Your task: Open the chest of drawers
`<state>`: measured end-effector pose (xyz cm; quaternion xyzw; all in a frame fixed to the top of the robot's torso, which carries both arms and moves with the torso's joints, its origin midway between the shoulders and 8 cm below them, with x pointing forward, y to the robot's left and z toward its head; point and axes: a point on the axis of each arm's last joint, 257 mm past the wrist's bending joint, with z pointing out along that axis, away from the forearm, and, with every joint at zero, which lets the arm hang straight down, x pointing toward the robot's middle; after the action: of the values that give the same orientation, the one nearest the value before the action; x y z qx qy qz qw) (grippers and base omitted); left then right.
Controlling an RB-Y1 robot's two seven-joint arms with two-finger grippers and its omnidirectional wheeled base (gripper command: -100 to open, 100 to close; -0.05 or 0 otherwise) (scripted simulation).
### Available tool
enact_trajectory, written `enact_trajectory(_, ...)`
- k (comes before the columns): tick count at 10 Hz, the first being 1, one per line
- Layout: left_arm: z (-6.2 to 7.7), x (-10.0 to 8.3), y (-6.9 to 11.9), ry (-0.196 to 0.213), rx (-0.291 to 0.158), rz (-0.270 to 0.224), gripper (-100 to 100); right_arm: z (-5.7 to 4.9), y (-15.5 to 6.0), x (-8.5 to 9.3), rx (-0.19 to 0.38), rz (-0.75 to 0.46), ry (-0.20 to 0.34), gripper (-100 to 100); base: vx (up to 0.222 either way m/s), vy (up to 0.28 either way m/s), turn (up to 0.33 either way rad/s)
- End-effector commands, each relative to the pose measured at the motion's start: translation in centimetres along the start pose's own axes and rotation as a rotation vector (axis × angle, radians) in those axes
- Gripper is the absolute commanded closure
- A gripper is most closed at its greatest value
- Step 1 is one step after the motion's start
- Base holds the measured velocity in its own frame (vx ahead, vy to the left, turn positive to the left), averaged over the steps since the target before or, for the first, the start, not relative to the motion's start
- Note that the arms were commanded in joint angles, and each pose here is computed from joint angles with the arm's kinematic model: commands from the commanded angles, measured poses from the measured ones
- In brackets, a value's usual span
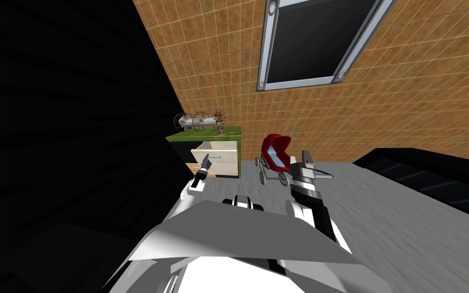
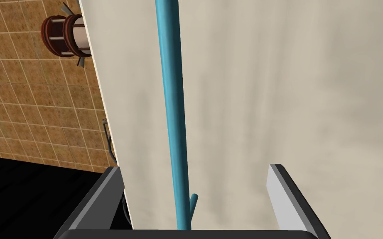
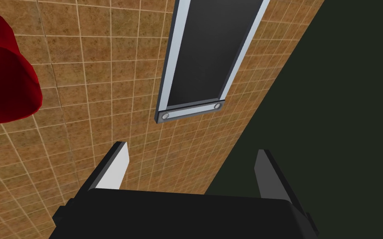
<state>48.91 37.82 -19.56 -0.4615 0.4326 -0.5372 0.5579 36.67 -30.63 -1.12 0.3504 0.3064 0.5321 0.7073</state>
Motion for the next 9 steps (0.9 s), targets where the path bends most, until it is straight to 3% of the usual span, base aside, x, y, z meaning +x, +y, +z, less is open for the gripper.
enact_trajectory(1, 2.2, 0.2, 0.3, 0.002, 0.004, -0.005, -100, 0.0, 0.0, 0.0, 0.000, 0.000, 0.000, 0, -0.059, 0.014, 0.000)
enact_trajectory(2, 2.1, -0.1, 1.0, -0.003, -0.009, -0.005, -100, 0.0, 0.0, 0.0, 0.000, 0.000, 0.000, 0, -0.023, 0.008, 0.002)
enact_trajectory(6, 6.0, 0.3, 1.2, 0.000, -0.002, -0.002, -100, 0.0, 0.0, 0.0, 0.000, 0.000, 0.000, 0, -0.099, 0.010, -0.014)
enact_trajectory(9, 8.0, 0.7, 0.9, 0.002, 0.003, -0.009, -100, 0.0, 0.0, 0.0, 0.000, 0.000, 0.000, 0, -0.059, 0.002, -0.005)
